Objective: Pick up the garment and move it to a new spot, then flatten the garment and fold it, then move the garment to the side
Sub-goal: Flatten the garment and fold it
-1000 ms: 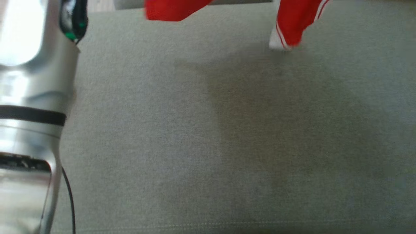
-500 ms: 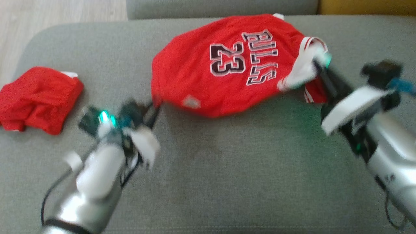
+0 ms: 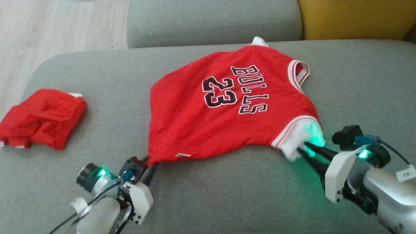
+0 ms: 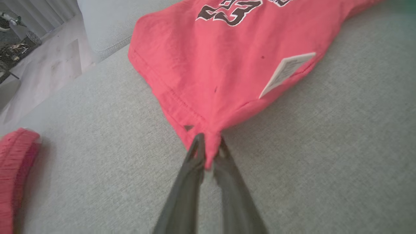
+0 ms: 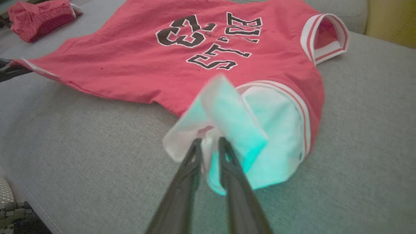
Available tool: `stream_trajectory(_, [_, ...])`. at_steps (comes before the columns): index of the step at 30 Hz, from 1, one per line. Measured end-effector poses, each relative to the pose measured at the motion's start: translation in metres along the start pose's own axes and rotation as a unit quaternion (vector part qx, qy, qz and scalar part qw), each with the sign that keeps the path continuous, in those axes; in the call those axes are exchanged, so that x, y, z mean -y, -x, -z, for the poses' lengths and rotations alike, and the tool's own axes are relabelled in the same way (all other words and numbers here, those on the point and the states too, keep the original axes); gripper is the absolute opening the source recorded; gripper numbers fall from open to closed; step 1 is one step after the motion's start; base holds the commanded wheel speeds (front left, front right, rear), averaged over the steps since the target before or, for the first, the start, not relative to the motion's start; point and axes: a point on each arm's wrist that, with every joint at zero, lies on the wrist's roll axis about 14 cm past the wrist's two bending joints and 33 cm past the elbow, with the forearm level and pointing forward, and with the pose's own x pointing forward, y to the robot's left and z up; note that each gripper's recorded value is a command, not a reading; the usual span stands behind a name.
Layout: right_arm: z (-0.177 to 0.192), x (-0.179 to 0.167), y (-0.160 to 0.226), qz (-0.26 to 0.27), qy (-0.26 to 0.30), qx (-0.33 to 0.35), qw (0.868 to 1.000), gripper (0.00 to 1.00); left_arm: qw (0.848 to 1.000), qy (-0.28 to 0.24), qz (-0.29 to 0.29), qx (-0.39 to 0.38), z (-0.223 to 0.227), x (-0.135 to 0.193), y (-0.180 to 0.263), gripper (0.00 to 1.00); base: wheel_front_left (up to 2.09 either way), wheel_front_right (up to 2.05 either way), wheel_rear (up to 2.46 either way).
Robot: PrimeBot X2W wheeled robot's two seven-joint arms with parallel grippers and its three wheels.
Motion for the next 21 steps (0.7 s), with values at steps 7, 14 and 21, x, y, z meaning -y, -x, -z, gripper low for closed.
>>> stream_trajectory(7, [0.022, 0.017, 0.019, 0.022, 0.021, -0.050, 0.998, 1.00, 0.999, 0.004, -0.039, 0.002, -0.002, -0.012, 0.003, 1.00, 0.00, 0.00, 0.00])
stream_trajectory(14, [-0.039, 0.077, 0.044, 0.120, -0.062, 0.089, 0.987, 1.00, 0.974, 0.161, -0.135, 0.088, -0.045, -0.046, 0.007, 1.00, 0.00, 0.00, 0.00])
stream_trajectory(21, [-0.072, 0.089, 0.056, 0.162, -0.174, 0.240, 0.941, 1.00, 0.918, 0.302, -0.194, 0.168, -0.065, -0.058, 0.031, 1.00, 0.00, 0.00, 0.00])
